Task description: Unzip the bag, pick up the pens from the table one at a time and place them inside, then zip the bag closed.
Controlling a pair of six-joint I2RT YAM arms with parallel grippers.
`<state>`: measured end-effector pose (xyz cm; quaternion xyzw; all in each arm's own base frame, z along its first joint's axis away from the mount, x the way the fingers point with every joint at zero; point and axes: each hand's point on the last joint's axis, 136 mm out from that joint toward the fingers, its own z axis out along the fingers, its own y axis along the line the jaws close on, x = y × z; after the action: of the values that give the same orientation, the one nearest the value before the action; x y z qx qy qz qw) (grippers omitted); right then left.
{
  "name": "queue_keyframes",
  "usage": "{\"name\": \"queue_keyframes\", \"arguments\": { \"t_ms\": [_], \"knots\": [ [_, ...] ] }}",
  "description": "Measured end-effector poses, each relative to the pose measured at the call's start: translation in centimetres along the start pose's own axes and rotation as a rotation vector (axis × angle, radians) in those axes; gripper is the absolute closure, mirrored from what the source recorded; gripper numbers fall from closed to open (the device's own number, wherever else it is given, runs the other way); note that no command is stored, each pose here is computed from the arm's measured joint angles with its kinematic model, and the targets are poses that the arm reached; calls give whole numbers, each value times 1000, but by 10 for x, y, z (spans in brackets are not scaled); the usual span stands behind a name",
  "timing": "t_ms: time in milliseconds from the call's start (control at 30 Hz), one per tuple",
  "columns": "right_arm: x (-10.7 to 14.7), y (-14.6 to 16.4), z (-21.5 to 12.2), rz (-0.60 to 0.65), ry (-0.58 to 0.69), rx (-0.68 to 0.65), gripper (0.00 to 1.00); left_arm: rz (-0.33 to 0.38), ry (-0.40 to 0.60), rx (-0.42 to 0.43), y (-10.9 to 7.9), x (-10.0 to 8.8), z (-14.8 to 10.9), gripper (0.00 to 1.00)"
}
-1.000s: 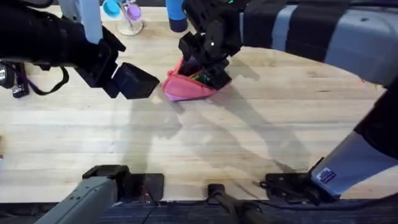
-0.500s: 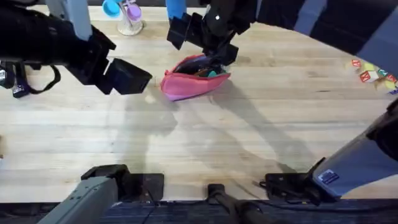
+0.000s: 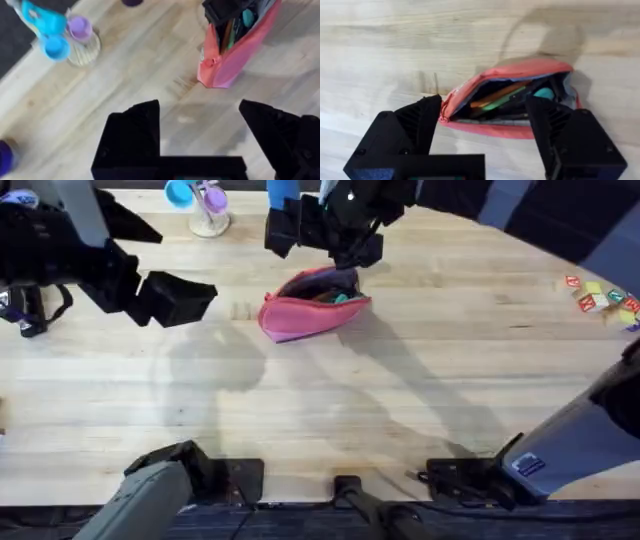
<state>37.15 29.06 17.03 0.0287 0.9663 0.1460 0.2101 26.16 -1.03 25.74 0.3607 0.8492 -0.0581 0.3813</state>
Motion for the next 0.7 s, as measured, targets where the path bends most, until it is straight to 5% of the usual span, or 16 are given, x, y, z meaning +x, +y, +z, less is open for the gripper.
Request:
{"name": "queue_keyframes", "arguments": {
  "t_ms": [300, 700],
  "knots": [
    [-7, 5, -17, -214, -5, -3, 4, 145, -55, 75, 8, 8, 15, 7],
    [-16, 11, -40, -374, -15, -9, 5, 89, -68, 297, 25, 50, 77, 7]
  ]
}}
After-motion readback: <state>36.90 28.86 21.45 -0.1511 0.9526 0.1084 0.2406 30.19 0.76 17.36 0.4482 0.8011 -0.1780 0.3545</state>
